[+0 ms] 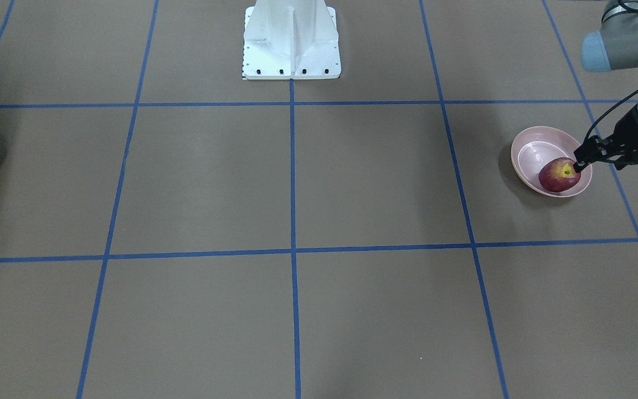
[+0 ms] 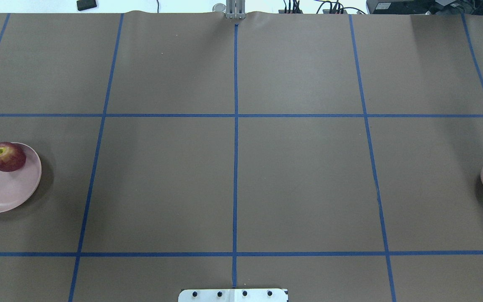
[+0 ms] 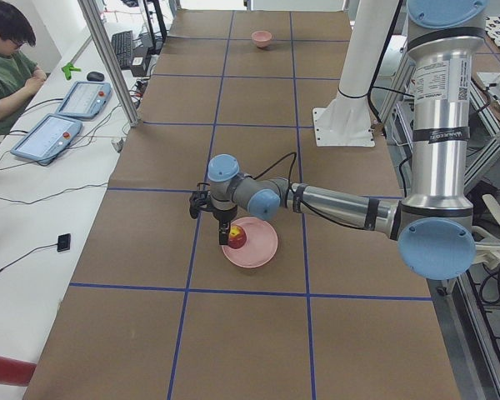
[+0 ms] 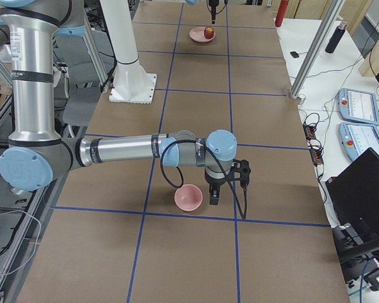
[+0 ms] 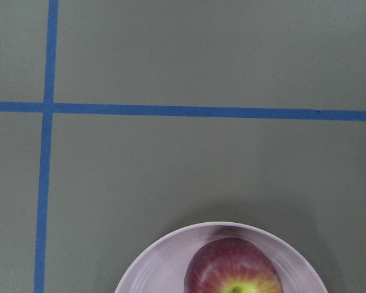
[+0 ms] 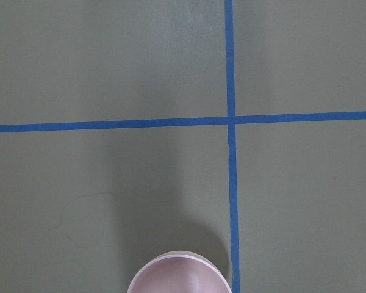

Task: Move apple from plate to bowl
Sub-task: 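Lower the left gripper over the red apple on the pink plate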

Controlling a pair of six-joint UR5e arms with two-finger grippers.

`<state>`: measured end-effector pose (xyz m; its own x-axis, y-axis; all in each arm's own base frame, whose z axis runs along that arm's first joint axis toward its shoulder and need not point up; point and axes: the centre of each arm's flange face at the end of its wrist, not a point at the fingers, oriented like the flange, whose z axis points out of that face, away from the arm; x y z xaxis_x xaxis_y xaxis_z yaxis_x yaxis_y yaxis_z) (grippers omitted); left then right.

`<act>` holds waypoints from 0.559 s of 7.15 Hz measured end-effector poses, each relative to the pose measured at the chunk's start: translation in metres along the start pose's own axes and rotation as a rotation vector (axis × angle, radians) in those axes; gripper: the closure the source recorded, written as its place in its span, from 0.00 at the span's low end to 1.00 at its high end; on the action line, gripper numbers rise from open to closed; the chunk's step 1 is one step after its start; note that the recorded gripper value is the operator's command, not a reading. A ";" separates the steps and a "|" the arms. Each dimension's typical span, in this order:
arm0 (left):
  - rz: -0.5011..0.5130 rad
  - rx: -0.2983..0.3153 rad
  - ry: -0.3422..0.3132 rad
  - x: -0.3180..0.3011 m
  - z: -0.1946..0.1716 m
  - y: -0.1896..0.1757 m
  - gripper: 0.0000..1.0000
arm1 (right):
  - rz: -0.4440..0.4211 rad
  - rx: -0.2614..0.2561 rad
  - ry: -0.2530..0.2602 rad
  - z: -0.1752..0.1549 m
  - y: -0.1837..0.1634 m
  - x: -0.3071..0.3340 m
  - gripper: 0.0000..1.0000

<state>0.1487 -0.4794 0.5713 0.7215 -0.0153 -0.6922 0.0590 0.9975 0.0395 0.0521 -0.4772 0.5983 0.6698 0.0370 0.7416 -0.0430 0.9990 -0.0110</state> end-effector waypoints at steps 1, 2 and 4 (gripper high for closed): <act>-0.004 0.002 0.008 0.001 0.009 -0.002 0.02 | 0.000 0.000 0.000 0.000 0.000 0.000 0.00; -0.009 0.002 0.016 0.002 0.015 -0.003 0.02 | 0.000 0.000 0.000 0.000 0.000 0.000 0.00; -0.007 -0.011 0.022 0.011 0.024 0.000 0.02 | 0.000 0.000 0.001 0.000 -0.001 0.000 0.00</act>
<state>0.1734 -0.4813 0.5813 0.7058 -0.0208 -0.7081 0.0565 0.9980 0.0270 0.0521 -0.4779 0.5984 0.6708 0.0373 0.7407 -0.0431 0.9990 -0.0113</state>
